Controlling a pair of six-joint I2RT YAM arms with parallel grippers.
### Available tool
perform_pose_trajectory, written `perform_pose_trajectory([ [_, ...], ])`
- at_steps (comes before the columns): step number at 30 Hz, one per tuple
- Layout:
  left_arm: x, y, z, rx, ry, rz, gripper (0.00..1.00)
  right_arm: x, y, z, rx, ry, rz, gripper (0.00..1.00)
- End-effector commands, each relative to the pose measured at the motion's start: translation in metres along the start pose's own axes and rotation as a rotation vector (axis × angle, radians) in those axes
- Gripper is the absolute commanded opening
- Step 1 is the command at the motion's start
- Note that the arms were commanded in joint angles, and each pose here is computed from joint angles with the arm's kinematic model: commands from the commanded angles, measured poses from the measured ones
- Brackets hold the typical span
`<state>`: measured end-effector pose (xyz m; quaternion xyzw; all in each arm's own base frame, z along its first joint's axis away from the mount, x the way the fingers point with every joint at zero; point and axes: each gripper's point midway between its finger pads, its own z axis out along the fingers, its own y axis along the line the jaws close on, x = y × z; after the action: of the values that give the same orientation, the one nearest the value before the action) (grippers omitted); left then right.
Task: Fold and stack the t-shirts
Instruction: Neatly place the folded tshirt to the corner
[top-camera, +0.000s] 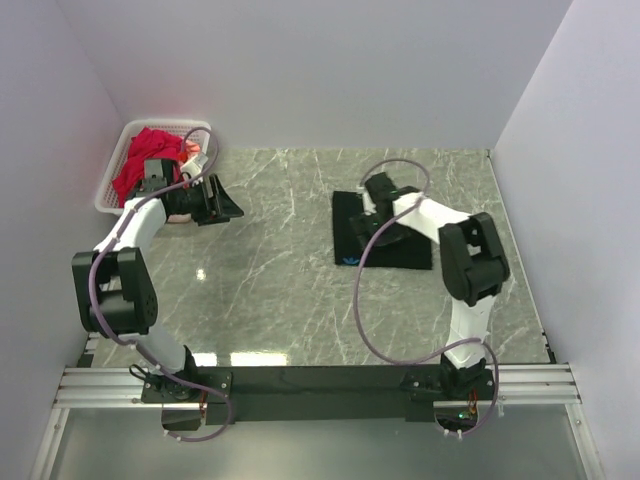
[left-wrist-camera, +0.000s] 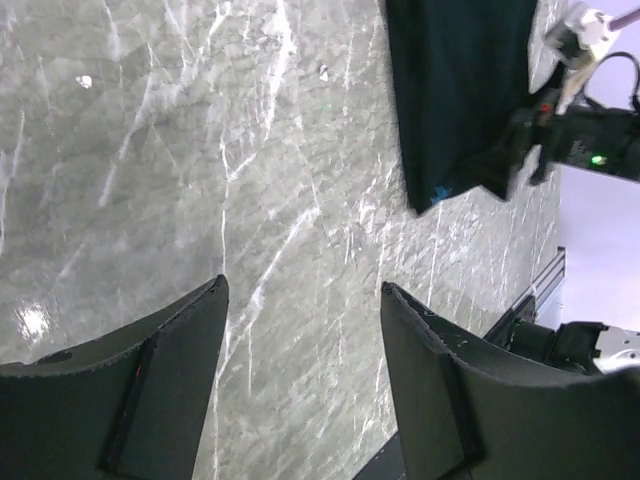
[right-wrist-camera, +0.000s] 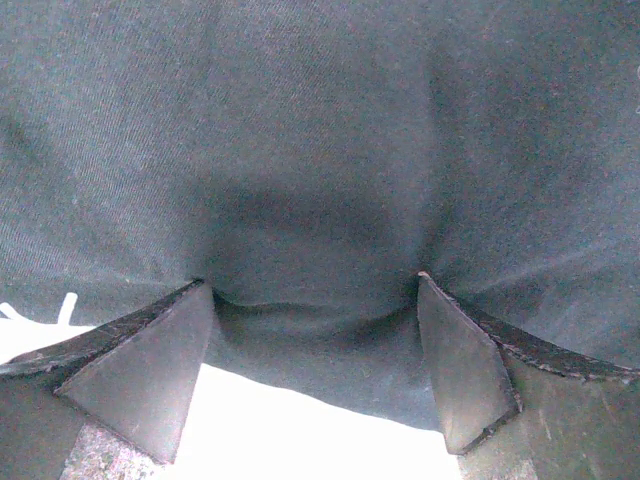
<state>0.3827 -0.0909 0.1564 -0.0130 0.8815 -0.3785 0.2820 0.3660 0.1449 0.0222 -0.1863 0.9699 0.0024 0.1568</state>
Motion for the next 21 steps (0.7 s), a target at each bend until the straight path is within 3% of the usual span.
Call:
perform_pose_trajectory([
  [1, -0.018, -0.004, 0.001, 0.027, -0.015, 0.047, 0.68, 0.046, -0.047, -0.006, 0.016, 0.117, -0.126, 0.88],
  [6, -0.024, -0.002, 0.007, 0.05, 0.007, 0.043, 0.66, 0.056, -0.109, -0.014, 0.022, 0.139, -0.219, 0.88],
  [10, -0.033, -0.003, 0.009, 0.058, -0.006, 0.054, 0.66, 0.045, -0.144, -0.03, 0.052, 0.122, -0.179, 0.88],
  [13, -0.041, -0.008, 0.008, 0.068, -0.02, 0.066, 0.66, 0.026, -0.153, -0.063, 0.068, 0.054, -0.087, 0.88],
  [17, -0.047, -0.011, 0.006, 0.077, -0.035, 0.066, 0.65, 0.013, -0.13, -0.1, 0.004, -0.066, 0.075, 0.88],
  [21, -0.054, -0.014, 0.005, 0.075, -0.056, 0.08, 0.65, 0.027, -0.127, -0.09, 0.038, -0.032, 0.159, 0.88],
])
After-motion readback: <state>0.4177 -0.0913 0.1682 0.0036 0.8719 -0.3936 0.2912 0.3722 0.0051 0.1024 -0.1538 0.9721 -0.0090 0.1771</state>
